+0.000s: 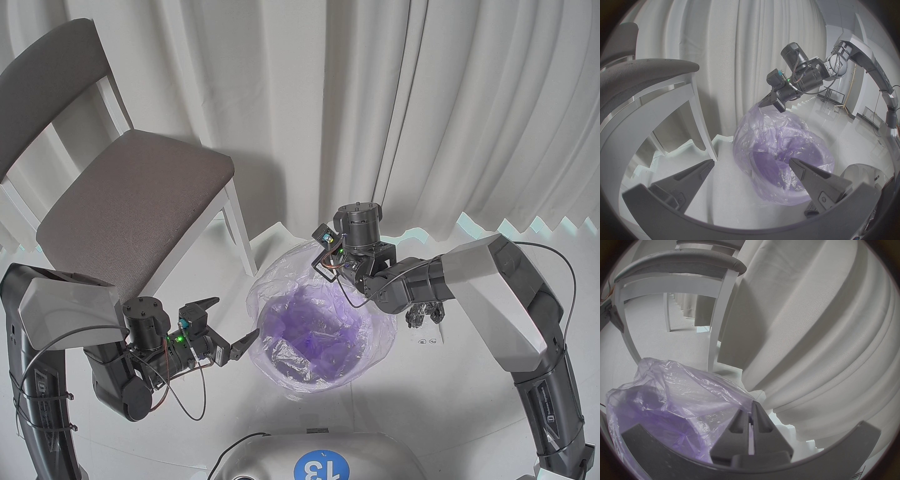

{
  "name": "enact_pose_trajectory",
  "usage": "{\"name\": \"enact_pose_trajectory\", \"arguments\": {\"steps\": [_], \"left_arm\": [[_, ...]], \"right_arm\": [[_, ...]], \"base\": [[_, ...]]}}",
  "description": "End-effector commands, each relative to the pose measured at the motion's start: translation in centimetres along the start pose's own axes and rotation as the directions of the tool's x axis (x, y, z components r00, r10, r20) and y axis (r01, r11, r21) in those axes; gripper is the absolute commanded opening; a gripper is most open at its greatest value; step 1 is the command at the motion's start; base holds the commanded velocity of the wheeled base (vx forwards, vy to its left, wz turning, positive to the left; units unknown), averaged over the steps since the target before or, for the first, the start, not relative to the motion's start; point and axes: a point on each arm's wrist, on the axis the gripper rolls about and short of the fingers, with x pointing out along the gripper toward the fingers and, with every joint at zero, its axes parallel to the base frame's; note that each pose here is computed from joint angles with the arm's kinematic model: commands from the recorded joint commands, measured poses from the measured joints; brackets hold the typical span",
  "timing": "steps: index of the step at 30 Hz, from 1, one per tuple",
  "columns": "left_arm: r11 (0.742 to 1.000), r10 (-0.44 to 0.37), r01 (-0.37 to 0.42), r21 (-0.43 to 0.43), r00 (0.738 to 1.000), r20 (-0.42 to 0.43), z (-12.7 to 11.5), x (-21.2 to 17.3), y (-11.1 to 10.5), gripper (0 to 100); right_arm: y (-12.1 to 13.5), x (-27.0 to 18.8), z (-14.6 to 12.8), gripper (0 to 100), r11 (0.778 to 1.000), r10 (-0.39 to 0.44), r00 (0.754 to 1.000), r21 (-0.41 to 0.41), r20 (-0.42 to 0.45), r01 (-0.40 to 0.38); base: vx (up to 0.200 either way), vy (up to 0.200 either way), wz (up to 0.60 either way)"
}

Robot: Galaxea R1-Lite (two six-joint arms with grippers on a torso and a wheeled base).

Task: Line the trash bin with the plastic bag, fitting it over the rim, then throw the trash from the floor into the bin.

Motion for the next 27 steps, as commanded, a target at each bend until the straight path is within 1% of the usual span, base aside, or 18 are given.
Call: {"name": "enact_pose_trajectory", "arguments": {"steps": [1, 8, 14, 15, 18, 22, 27], "left_arm": [[1.000, 0.006, -0.006, 0.006, 1.000, 0.014, 0.1, 0.0, 0.1, 100], [1.000, 0.005, -0.005, 0.007, 1.000, 0.012, 0.0, 0.0, 0.1, 100], [1.000, 0.005, -0.005, 0.007, 1.000, 0.009, -0.1, 0.2, 0.1, 100], [1.000, 0.004, -0.004, 0.007, 1.000, 0.008, -0.1, 0.1, 0.0, 100], [1.000, 0.005, -0.005, 0.007, 1.000, 0.009, -0.1, 0.2, 0.1, 100], [1.000, 0.006, -0.006, 0.007, 1.000, 0.009, -0.4, 0.6, 0.1, 100], [1.000, 0.009, -0.009, 0.002, 1.000, 0.019, -0.2, 0.8, 0.2, 100]], "right_arm": [[0.5, 0.6, -0.4, 0, 1.000, -0.001, 1.000, -0.001, 0.000, 0.001], [0.5, 0.5, 0.4, 0, 1.000, -0.010, 1.000, 0.007, 0.025, 0.009], [1.1, 0.5, 0.5, 0, 1.000, -0.005, 0.999, 0.006, 0.036, 0.005], [1.1, 0.5, 0.5, 100, 1.000, -0.005, 0.999, 0.006, 0.038, 0.004], [1.3, 0.5, 0.5, 100, 1.000, -0.001, 0.999, 0.001, 0.035, 0.001], [1.2, 0.4, 0.7, 100, 1.000, -0.004, 0.999, 0.026, 0.048, 0.003], [1.2, 0.3, 0.7, 100, 1.000, 0.009, 0.999, 0.014, 0.043, -0.010]], "base": [[0.000, 0.000, 0.00], [0.000, 0.000, 0.00], [0.000, 0.000, 0.00], [0.000, 0.000, 0.00], [0.000, 0.000, 0.00], [0.000, 0.000, 0.00], [0.000, 0.000, 0.00]]}}
